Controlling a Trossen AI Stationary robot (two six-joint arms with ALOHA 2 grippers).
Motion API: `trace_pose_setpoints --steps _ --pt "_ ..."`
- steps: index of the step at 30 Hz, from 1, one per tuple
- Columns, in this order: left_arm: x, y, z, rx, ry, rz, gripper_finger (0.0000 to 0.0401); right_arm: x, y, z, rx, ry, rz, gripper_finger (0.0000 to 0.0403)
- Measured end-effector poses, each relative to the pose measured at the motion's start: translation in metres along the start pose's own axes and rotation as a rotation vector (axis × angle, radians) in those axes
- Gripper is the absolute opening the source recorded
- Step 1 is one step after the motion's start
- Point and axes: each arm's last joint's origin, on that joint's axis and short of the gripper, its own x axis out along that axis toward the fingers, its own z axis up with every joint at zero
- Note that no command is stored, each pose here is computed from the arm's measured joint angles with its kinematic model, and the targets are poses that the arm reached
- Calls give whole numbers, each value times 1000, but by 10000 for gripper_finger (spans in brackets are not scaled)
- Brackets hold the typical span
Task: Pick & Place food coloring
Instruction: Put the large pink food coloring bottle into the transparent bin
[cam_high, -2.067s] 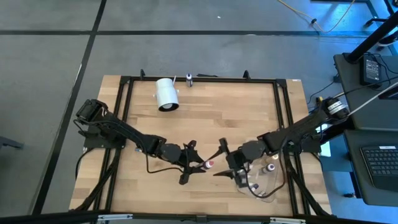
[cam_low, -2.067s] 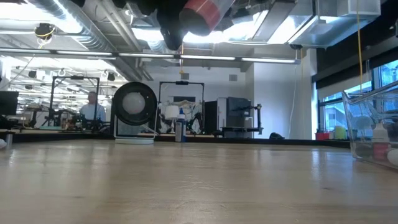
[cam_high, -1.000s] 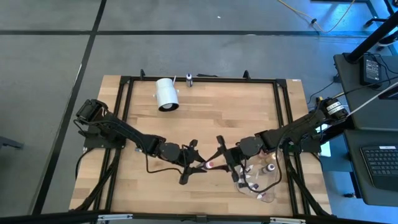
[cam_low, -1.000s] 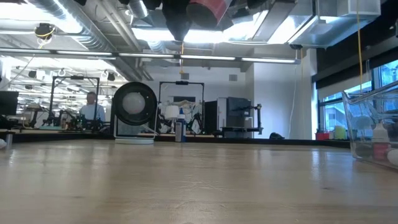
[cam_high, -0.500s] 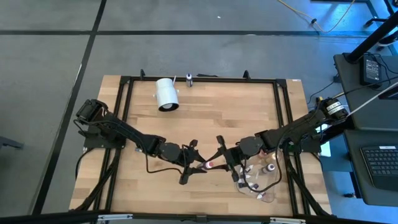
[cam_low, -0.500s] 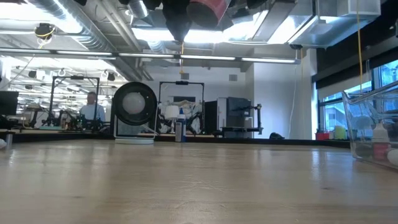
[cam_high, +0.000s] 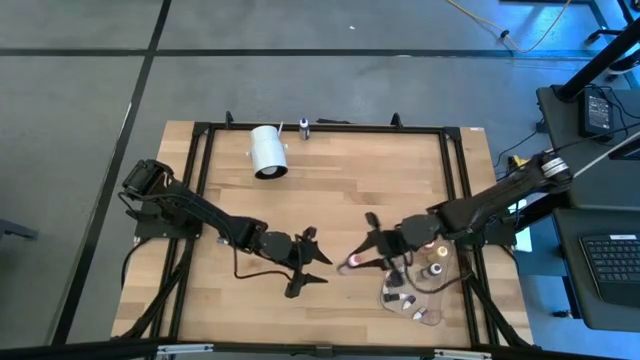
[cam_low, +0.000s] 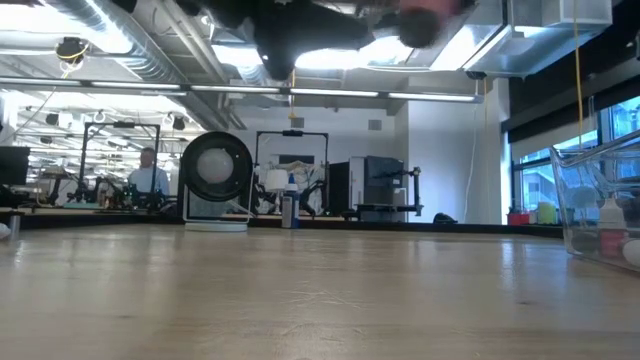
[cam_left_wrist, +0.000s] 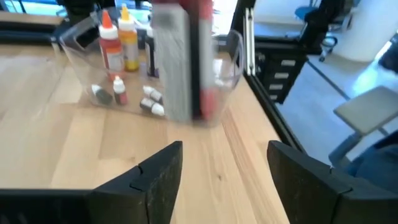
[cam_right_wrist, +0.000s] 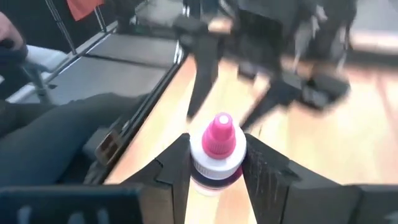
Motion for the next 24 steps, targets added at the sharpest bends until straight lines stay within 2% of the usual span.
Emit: trace_pose_setpoints --steps 5,12,15,19,24 --pt "0 1 -3 2 29 7 228 -37 13 -7 144 146 23 128" --pt "0 1 -3 2 30 8 229 -80 33 -16 223 224 -28 128" --pt "0 1 -3 2 30 8 230 -97 38 -25 269 272 -103 128" --pt "0 1 -3 2 31 8 227 -109 40 -46 335 354 -291 128" --pt "0 1 -4 3 39 11 227 -108 47 -70 338 404 -310 128"
